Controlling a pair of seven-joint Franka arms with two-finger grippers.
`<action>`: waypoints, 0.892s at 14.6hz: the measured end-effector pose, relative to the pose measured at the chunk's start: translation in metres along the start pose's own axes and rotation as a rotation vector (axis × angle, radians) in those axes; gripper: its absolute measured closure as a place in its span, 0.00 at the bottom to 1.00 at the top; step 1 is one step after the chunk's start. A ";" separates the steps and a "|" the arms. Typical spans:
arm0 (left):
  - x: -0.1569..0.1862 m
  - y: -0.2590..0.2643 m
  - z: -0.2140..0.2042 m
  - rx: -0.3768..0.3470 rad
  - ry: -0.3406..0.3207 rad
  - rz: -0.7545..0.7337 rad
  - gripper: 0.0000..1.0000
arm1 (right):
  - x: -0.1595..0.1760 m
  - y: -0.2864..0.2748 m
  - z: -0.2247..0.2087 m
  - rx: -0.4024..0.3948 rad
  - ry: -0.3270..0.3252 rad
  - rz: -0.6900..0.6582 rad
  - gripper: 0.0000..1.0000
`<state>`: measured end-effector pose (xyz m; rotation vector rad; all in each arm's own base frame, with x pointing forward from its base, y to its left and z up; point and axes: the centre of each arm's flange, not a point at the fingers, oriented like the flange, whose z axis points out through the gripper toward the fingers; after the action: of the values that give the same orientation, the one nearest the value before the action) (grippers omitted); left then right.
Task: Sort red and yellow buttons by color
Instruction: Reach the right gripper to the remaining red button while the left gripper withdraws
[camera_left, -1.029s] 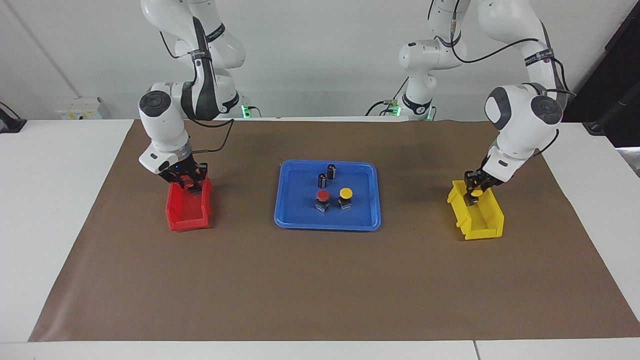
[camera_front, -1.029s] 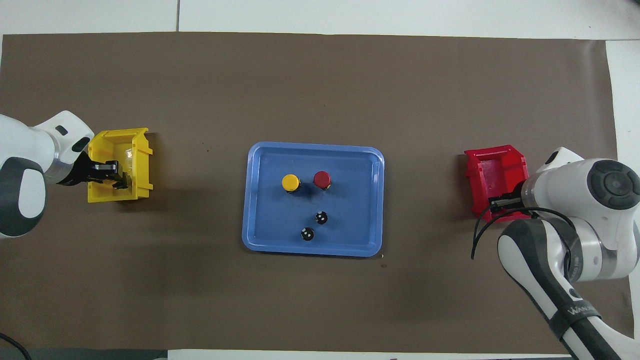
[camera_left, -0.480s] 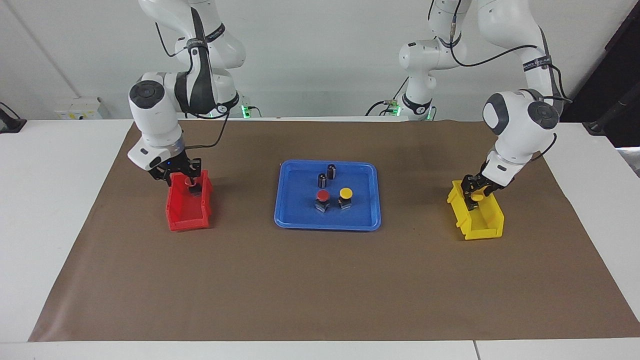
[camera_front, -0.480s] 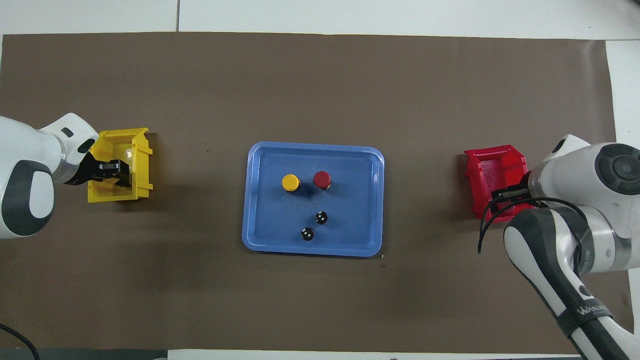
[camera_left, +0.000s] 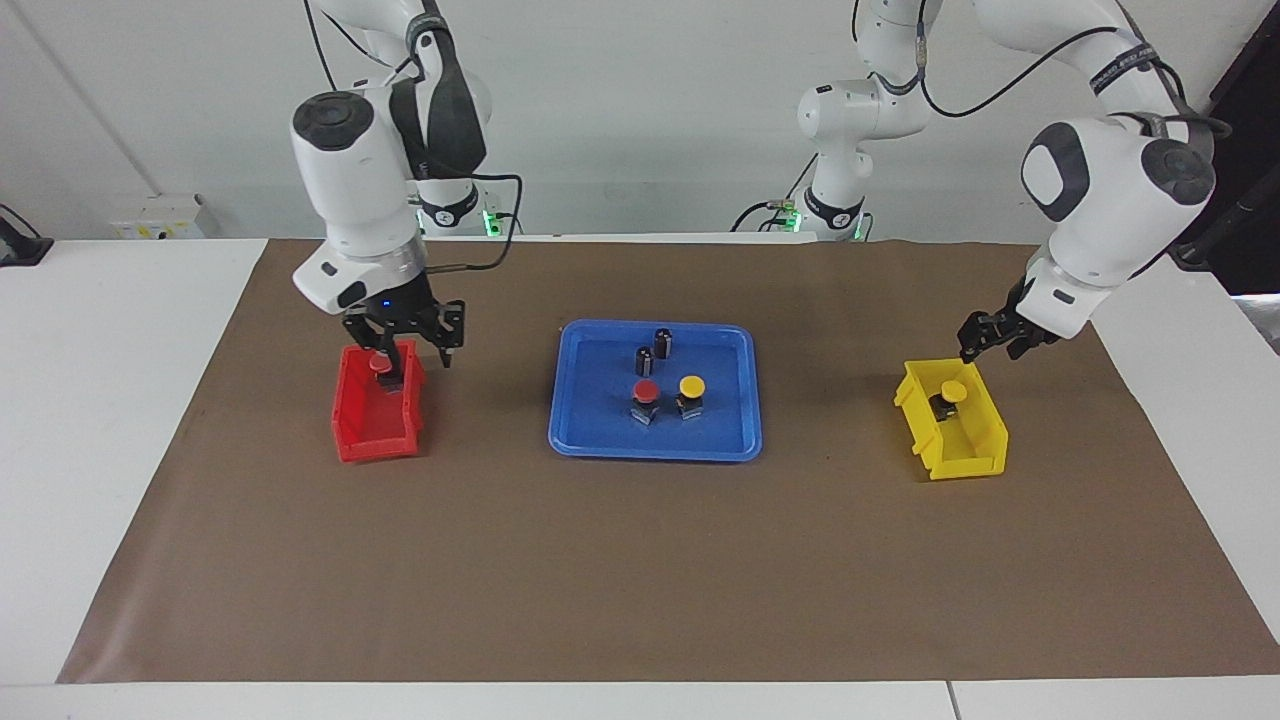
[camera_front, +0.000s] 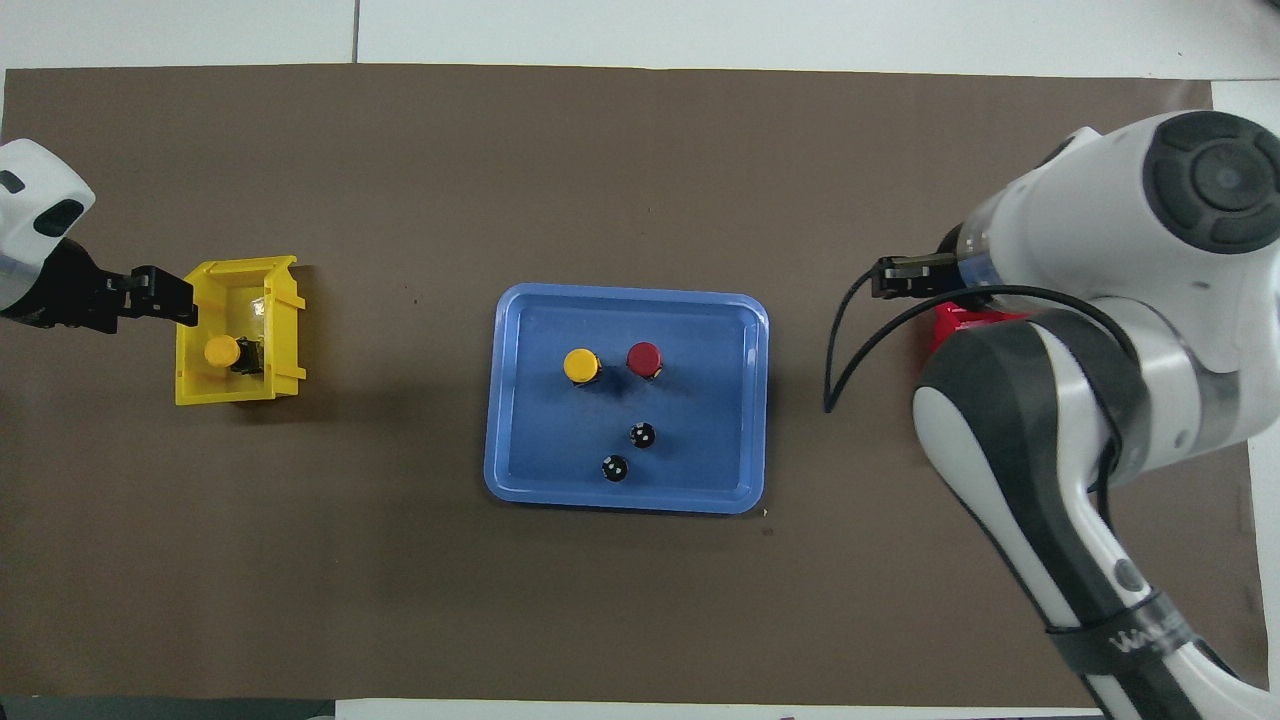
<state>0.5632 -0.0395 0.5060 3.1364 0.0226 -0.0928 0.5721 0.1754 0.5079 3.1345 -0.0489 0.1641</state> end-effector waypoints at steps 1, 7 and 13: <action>-0.005 0.037 0.000 0.003 0.001 -0.020 0.09 | -0.001 -0.038 -0.001 0.014 0.009 0.034 0.37; -0.026 0.127 0.009 0.017 -0.013 -0.012 0.00 | -0.026 -0.182 0.067 0.030 -0.003 0.096 0.37; -0.023 0.116 0.006 0.014 -0.007 -0.027 0.00 | -0.043 -0.213 0.118 0.032 -0.022 0.085 0.35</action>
<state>0.5413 -0.1559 0.5019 3.1506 0.0649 -0.1041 0.5487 0.3897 0.3856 3.1681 -0.1814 0.1315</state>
